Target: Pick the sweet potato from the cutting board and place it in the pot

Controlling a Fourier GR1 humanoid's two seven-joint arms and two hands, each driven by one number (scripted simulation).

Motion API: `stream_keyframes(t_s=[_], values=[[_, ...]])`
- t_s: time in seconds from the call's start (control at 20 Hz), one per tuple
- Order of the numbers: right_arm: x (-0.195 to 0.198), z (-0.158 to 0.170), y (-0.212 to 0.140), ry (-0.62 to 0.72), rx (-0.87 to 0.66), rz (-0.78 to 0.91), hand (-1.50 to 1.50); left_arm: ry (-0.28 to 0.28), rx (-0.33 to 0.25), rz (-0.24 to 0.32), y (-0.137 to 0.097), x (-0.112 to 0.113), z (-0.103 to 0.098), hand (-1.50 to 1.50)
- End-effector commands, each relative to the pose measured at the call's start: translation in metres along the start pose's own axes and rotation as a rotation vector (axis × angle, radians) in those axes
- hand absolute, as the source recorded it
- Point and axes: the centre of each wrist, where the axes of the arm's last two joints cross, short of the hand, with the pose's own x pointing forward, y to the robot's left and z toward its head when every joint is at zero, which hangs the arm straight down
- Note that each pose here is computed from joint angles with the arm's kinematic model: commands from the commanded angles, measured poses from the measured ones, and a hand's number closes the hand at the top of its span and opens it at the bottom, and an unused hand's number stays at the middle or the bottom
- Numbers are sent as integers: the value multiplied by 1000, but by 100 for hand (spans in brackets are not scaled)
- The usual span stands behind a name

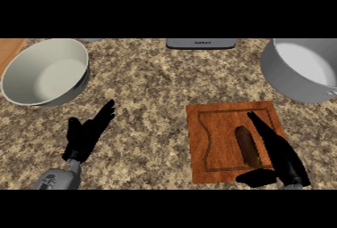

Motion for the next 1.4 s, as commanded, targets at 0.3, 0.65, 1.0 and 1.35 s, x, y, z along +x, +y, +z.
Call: stream_keyframes(t_s=[0.3, 0.65, 1.0, 1.35], values=[[-41, -18, 12, -62, 78, 179, 150, -7, -12, -12, -5, -5, 0, 0], [-59, -22, 35, -90, 66, -32, 150, 0, -16, 6, 7, -9, 7, 0], [-100, -11, 4, -84, -236, -272, 150, 2, 23, 2, -4, -6, 10, 0], [-184, 35, -75, 69, -772, -606, 150, -3, 28, 1, 0, -3, 10, 0]])
